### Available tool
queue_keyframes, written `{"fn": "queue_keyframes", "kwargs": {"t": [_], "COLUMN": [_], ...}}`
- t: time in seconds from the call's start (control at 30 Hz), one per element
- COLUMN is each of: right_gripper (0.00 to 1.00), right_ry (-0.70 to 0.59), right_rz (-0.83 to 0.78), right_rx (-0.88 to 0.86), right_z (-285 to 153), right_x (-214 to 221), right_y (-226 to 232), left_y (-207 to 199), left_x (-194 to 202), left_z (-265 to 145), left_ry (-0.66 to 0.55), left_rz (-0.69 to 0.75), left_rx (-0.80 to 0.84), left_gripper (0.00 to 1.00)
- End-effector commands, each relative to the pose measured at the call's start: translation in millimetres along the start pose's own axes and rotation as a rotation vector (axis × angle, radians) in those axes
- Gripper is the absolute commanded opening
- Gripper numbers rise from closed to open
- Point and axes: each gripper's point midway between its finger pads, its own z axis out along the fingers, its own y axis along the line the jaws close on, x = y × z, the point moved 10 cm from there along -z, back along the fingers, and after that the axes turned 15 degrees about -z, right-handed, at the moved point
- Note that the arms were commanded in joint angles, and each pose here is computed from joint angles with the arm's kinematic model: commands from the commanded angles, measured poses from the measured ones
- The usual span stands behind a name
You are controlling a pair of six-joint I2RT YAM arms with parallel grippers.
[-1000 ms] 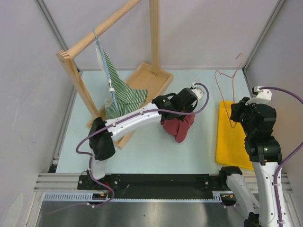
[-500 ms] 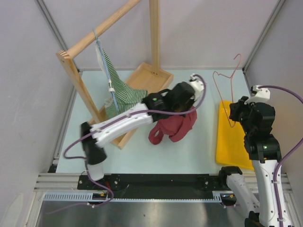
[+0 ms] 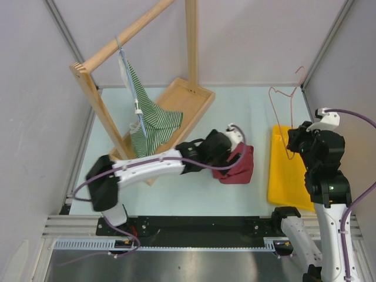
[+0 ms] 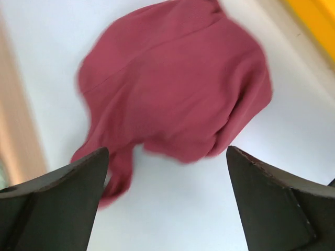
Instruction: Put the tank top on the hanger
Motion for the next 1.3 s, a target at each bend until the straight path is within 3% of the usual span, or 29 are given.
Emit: {"fn": "queue_keyframes", "kwargs": {"t": [0.0,0.03,0.23,0.5,0.67,0.77,0.87,0.9,0.93,0.97,1.07,1.27], "right_gripper": [0.0,0.0,0.0,0.0,0.0,0.0,0.0,0.0,0.0,0.0,0.0,0.0], "right_ry": [-0.082,-0.082,-0.082,-0.106,-0.104,-0.102,-0.108,-0.106,-0.109,-0.107,-0.106,-0.097], "right_rz": [0.018,0.021,0.037,0.03,0.024,0.02,0.017,0.014,0.011,0.007,-0.003,-0.003], "right_rx": [-0.051,-0.058,-0.123,-0.142,-0.142,-0.136,-0.131,-0.129,-0.127,-0.121,-0.104,-0.109], "right_z": [0.8,2.0,3.9,-1.7,-1.7,-1.3,-2.5,-2.6,-3.2,-3.4,-4.6,-3.2], "right_x": [-13.9,-13.4,-13.2,-16.3,-15.8,-15.3,-16.4,-15.9,-16.4,-16.4,-16.2,-15.0], "right_y": [4.1,4.7,10.5,11.2,11.1,10.4,9.8,9.6,9.3,8.6,6.8,7.3], "left_y": [36.0,52.6,92.4,111.9,115.9,118.6,121.4,121.6,120.5,119.7,109.5,95.3], "left_x": [4.2,25.8,70.2,82.5,100.0,109.3,116.1,116.1,110.9,97.9,48.2,-86.2], "left_z": [-47.2,-42.8,-28.8,2.2,15.3,21.1,25.2,24.5,22.4,13.2,-21.9,-156.3], "left_ry": [-0.187,-0.123,-0.033,-0.062,-0.011,0.007,0.029,0.032,0.02,-0.02,-0.146,-0.492], "left_rz": [-0.176,-0.188,-0.338,-0.454,-0.483,-0.501,-0.51,-0.507,-0.502,-0.483,-0.401,-0.26], "left_rx": [-0.139,-0.197,-0.252,-0.248,-0.248,-0.242,-0.238,-0.24,-0.233,-0.207,-0.148,-0.045], "left_gripper": [0.95,0.95,0.87,0.89,0.86,0.72,0.52,0.21,0.04,0.0,0.0,0.0]}}
